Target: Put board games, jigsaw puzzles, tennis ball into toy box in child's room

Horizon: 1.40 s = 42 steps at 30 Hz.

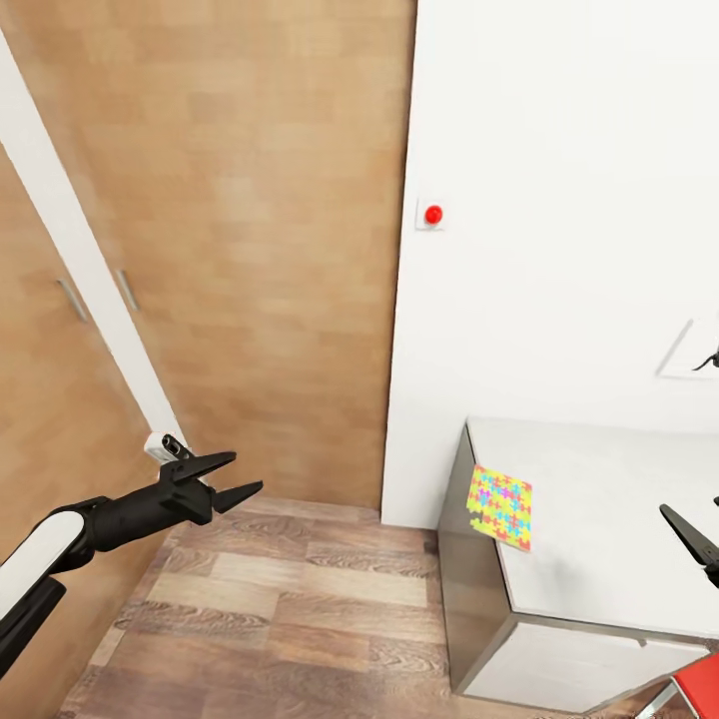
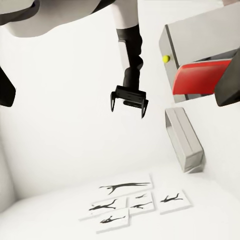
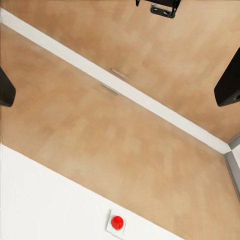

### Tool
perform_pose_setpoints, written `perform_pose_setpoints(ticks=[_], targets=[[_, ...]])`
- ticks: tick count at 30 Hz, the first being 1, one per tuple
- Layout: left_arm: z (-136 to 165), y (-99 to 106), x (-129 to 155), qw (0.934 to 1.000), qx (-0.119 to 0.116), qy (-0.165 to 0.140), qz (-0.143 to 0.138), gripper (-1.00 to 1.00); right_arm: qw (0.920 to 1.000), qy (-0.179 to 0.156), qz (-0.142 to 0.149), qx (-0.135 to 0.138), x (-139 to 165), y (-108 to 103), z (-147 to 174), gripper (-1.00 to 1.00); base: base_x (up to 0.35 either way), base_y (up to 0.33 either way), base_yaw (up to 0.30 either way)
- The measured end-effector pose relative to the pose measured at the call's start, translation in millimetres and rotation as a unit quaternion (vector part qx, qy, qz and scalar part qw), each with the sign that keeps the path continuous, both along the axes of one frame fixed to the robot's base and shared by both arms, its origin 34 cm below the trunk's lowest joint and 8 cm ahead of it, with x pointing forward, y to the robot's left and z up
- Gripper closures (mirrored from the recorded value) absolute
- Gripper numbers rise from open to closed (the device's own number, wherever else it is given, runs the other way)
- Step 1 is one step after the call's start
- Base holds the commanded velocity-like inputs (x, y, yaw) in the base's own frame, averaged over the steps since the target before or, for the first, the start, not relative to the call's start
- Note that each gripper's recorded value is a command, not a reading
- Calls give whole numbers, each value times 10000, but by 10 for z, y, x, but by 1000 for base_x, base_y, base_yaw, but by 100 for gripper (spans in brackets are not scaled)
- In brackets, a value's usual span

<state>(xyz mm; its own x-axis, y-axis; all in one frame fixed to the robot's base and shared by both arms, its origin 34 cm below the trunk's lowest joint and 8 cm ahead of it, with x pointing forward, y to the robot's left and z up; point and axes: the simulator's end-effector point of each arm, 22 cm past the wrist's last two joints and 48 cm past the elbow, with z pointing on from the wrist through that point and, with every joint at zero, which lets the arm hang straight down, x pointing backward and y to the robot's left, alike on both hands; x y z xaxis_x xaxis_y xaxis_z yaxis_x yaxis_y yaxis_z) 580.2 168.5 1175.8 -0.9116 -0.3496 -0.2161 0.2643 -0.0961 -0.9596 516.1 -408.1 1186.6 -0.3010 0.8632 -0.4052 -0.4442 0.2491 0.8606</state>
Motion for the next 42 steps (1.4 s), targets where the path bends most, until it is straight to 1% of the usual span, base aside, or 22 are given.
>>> perform_pose_setpoints(ticks=[38, 42], targets=[[105, 7, -40, 9999, 11, -116, 1, -100, 9999, -105, -4, 5, -38, 0, 82, -100, 4, -4, -264], [115, 7, -44, 9999, 14, -129, 1, -100, 9998, -167, -70, -32, -35, -17, 103, -100, 0, 0, -265]])
